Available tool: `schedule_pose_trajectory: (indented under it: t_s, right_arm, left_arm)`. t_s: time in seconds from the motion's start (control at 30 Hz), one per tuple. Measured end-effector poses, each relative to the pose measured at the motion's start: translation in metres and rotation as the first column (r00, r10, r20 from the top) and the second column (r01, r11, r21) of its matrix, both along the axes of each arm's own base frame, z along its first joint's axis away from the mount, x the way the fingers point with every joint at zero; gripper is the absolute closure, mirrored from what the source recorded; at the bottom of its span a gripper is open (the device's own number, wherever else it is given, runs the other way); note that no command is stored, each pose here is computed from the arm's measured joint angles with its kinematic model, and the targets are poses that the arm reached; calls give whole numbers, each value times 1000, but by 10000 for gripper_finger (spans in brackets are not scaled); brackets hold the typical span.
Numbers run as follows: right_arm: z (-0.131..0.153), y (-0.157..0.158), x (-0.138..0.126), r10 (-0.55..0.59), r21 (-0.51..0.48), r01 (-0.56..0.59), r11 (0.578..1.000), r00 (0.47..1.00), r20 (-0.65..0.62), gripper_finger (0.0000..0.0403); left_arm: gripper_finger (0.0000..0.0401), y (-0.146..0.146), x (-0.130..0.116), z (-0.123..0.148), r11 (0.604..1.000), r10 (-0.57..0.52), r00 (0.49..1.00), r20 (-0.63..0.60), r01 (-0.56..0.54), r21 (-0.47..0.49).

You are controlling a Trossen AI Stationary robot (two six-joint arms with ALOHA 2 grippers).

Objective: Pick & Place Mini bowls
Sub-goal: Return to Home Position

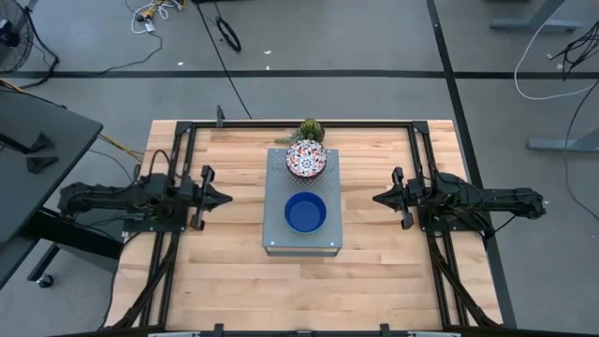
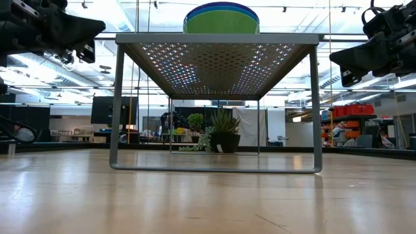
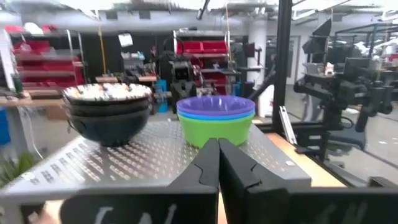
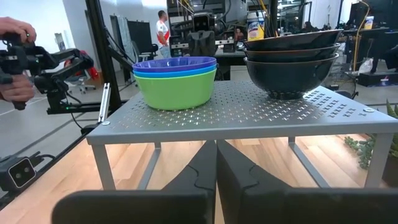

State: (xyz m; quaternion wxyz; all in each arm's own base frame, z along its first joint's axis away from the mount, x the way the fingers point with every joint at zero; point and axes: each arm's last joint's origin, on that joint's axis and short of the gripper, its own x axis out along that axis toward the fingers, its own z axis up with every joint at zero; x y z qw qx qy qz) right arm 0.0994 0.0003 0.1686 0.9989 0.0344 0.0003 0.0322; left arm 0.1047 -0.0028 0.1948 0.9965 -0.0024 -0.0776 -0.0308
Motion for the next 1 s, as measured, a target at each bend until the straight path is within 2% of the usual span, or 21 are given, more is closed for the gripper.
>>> schedule_pose_trajectory:
  t_s: [0.2,0.37,0.53,0.83,1.0]
  right_arm:
    - [0,0,0,0,0,0,1000,1000,0,392]
    - [0,0,0,0,0,0,1000,1000,0,392]
    - [0,0,0,0,0,0,1000,1000,0,392]
    - [0,0,0,0,0,0,1000,1000,0,392]
    - [0,0,0,0,0,0,1000,1000,0,392]
  left_arm:
    - [400,1,-4,4,1000,21,997,70,-22,13]
    - [400,1,-4,-4,1000,20,996,90,-18,-21]
    - [400,1,-5,-3,999,26,995,100,-27,16]
    - [400,0,-3,-14,996,16,1000,-9,-15,84]
    - [400,0,-2,-20,996,16,997,-75,-9,91]
